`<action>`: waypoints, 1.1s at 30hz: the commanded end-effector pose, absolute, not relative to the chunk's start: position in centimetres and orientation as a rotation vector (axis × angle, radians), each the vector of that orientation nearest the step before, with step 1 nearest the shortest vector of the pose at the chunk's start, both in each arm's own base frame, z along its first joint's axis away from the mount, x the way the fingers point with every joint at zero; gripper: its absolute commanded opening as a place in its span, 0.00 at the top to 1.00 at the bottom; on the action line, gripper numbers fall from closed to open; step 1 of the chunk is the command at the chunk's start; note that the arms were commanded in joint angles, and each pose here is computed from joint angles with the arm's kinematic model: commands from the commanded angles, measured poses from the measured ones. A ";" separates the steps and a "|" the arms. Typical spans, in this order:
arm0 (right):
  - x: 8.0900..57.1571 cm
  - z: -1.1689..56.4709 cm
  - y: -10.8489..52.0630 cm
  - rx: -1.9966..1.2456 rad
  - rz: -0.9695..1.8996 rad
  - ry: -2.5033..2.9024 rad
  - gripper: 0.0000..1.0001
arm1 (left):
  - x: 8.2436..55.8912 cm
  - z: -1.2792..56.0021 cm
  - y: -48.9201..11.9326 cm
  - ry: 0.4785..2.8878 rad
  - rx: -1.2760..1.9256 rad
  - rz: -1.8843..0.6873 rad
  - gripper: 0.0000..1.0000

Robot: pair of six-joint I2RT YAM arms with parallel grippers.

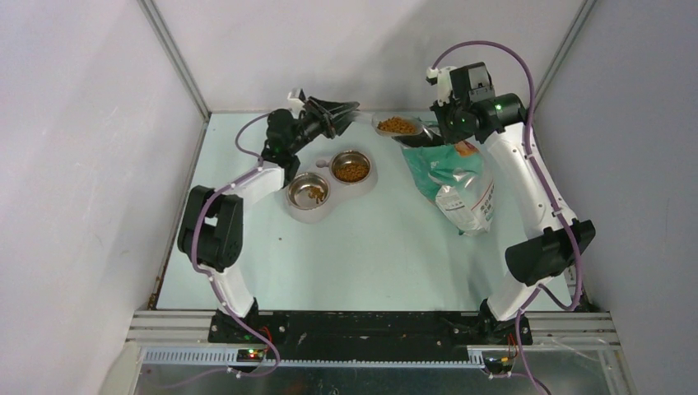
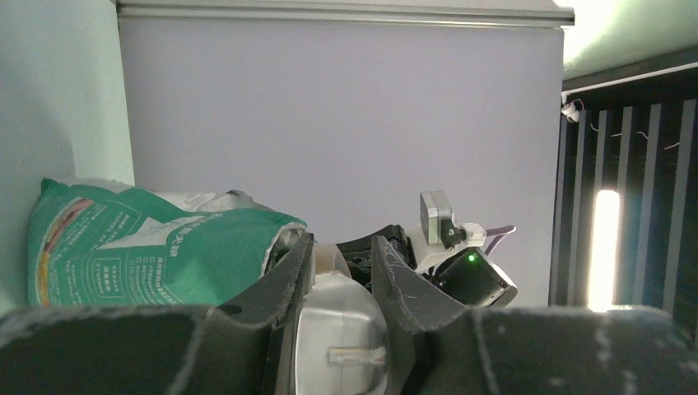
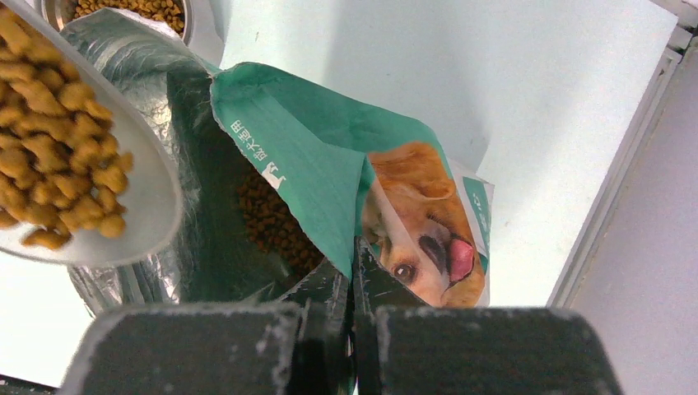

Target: Serve the pet food

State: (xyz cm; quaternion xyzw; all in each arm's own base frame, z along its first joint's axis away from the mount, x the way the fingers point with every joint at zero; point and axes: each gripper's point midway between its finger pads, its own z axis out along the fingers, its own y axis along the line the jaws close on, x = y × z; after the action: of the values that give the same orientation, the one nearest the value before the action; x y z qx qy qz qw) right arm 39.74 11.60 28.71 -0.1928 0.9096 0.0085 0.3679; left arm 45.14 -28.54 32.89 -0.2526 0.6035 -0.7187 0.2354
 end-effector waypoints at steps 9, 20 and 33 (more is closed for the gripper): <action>38.9 30.3 9.0 -0.463 -0.068 2.316 1.00 | 42.8 36.8 -23.2 1.508 -0.565 -1.913 1.00; 39.0 30.2 8.6 -0.452 -0.064 2.322 1.00 | 42.3 35.9 -17.6 1.465 -0.539 -1.774 1.00; 39.8 30.0 8.9 -0.466 -0.065 2.332 1.00 | 42.2 35.0 -12.2 1.438 -0.586 -1.742 1.00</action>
State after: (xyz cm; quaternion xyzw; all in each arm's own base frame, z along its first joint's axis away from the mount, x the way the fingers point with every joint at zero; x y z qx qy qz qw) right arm 39.89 10.56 28.93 -0.1858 0.9102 0.0029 0.3702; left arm 44.13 -13.13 31.98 -0.2737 0.5849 -0.6690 0.3680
